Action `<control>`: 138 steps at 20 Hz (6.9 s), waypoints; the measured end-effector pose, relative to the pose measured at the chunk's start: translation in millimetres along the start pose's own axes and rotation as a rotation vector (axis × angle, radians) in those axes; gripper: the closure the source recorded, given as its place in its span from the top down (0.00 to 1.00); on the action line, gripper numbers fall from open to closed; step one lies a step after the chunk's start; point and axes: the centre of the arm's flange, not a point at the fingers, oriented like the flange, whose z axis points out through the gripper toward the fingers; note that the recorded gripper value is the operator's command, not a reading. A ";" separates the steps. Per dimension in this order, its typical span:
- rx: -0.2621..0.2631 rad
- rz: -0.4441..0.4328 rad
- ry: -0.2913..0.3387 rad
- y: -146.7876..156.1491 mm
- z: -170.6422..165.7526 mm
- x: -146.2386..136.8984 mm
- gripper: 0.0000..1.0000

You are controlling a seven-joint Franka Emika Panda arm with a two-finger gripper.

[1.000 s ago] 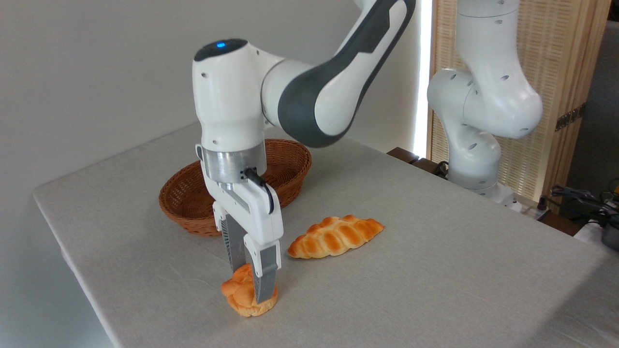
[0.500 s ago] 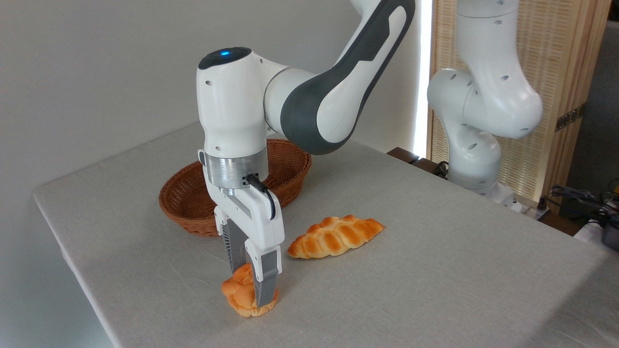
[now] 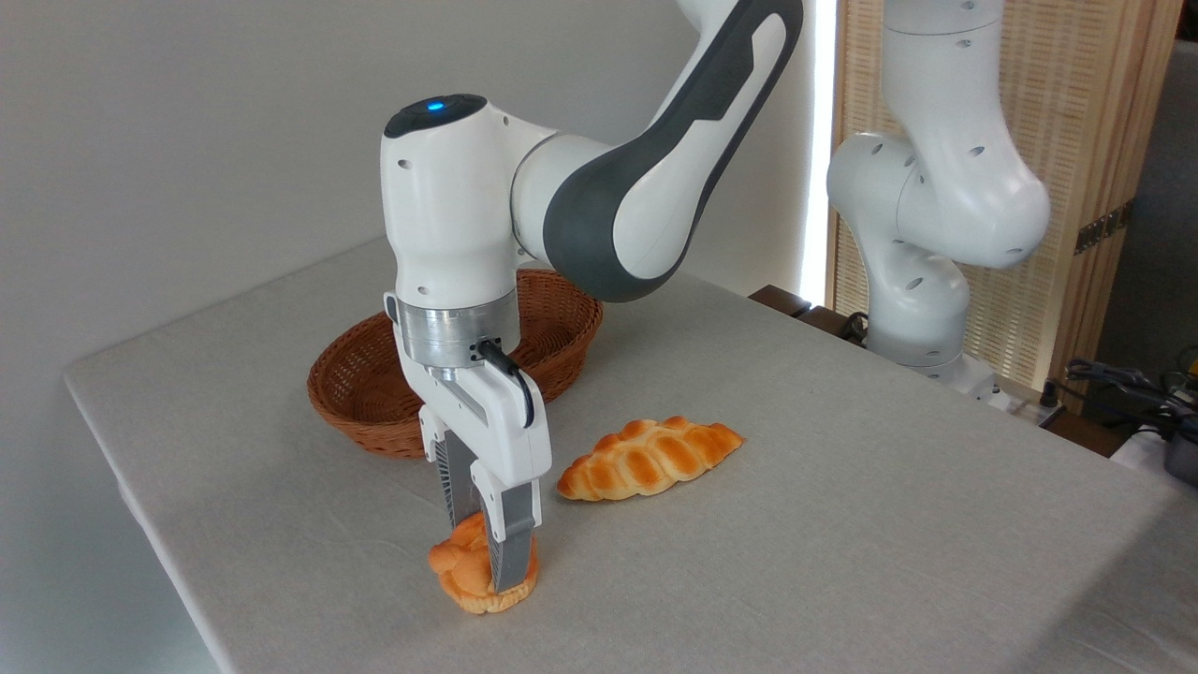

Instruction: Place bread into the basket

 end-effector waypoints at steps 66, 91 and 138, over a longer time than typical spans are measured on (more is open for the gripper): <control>-0.174 0.079 0.120 164.8 -73.5 150.4 1.00; -0.129 -0.038 0.122 97.5 -135.4 110.5 1.00; -0.169 -0.089 -0.052 1.0 -211.5 15.1 1.00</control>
